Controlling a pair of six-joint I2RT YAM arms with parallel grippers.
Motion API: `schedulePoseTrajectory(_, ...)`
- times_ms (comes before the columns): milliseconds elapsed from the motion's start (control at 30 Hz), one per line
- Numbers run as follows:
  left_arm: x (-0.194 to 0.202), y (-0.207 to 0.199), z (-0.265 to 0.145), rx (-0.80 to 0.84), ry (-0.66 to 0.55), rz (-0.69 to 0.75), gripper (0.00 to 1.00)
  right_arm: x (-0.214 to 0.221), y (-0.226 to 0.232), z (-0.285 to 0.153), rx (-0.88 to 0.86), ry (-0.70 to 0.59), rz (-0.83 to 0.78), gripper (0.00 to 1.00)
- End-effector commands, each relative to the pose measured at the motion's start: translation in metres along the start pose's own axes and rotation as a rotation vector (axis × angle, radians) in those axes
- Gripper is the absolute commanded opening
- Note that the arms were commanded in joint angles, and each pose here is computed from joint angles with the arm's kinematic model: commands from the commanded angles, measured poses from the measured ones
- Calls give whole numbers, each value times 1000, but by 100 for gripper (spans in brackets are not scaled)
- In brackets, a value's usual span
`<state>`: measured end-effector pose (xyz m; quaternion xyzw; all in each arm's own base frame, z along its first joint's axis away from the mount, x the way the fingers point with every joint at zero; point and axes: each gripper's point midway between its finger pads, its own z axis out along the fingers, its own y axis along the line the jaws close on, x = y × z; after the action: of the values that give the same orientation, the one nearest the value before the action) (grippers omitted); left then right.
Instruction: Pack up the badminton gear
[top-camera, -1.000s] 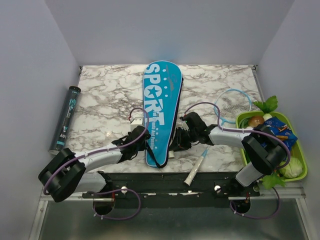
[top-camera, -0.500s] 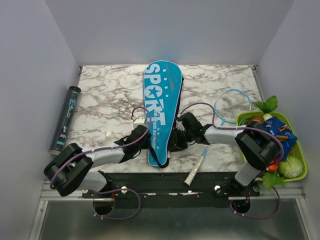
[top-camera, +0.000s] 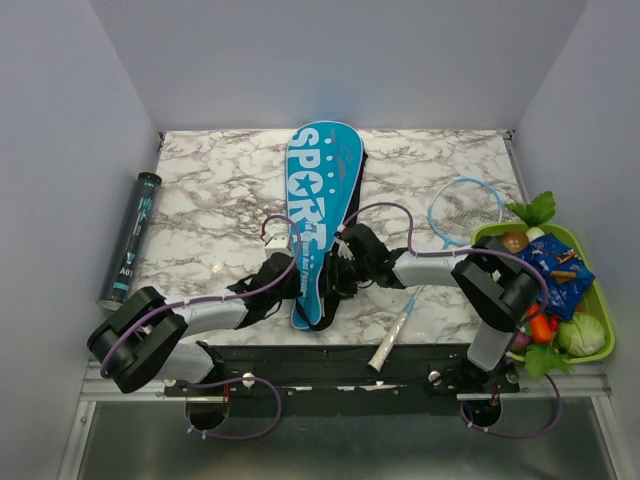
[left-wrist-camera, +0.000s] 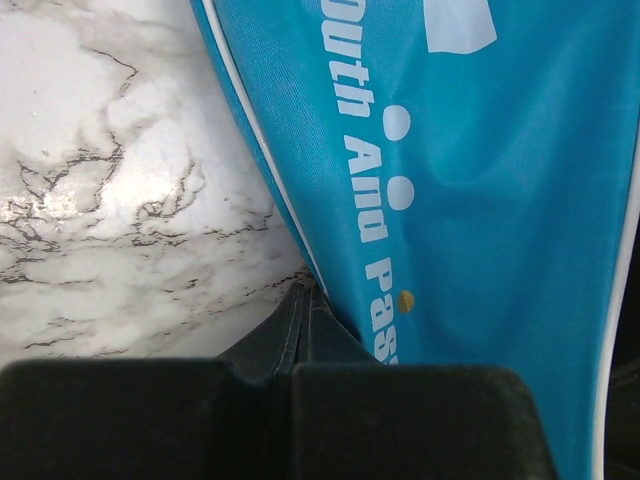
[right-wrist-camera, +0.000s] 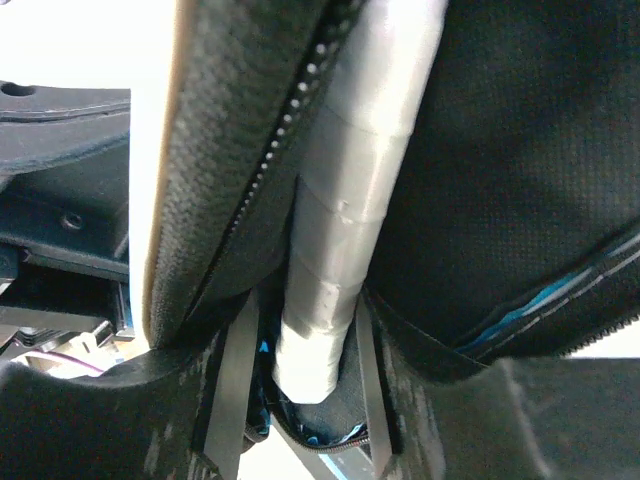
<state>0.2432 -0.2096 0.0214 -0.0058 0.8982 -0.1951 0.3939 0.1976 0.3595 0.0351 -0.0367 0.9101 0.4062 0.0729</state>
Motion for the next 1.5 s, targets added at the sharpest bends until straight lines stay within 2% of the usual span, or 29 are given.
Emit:
schedulePoseTrajectory(0, 40, 8, -7, 6, 147, 10, 0, -30, 41, -4, -127, -109, -87, 54)
schedulePoseTrajectory(100, 38, 10, -7, -7, 139, 15, 0, -26, 36, -11, -94, -111, -98, 56)
schedulePoseTrajectory(233, 33, 12, -7, -24, 125, 30, 0, -18, 10, -25, 37, -118, -98, 59)
schedulePoseTrajectory(500, 31, 14, -3, -44, 124, 48, 0, -11, -18, -53, 201, -156, -119, 60)
schedulePoseTrajectory(667, 28, 12, -1, -39, 118, 48, 0, -6, -54, -75, 388, -163, -117, 61)
schedulePoseTrajectory(833, 30, 12, -2, -31, 113, 42, 0, -31, -89, -123, 608, -339, -74, 70)
schedulePoseTrajectory(1067, 24, 16, -8, -41, 88, 59, 0, -68, -133, -179, 719, -509, 138, 71)
schedulePoseTrajectory(1200, 13, 23, -19, -73, 40, 47, 12, -77, -162, -206, 781, -587, 269, 73)
schedulePoseTrajectory(1267, -1, 18, -28, -60, -8, 14, 25, -78, -178, -216, 816, -603, 330, 73)
schedulePoseTrajectory(1467, -37, 4, -51, -16, -108, -3, 32, -74, -207, -220, 845, -578, 435, 73)
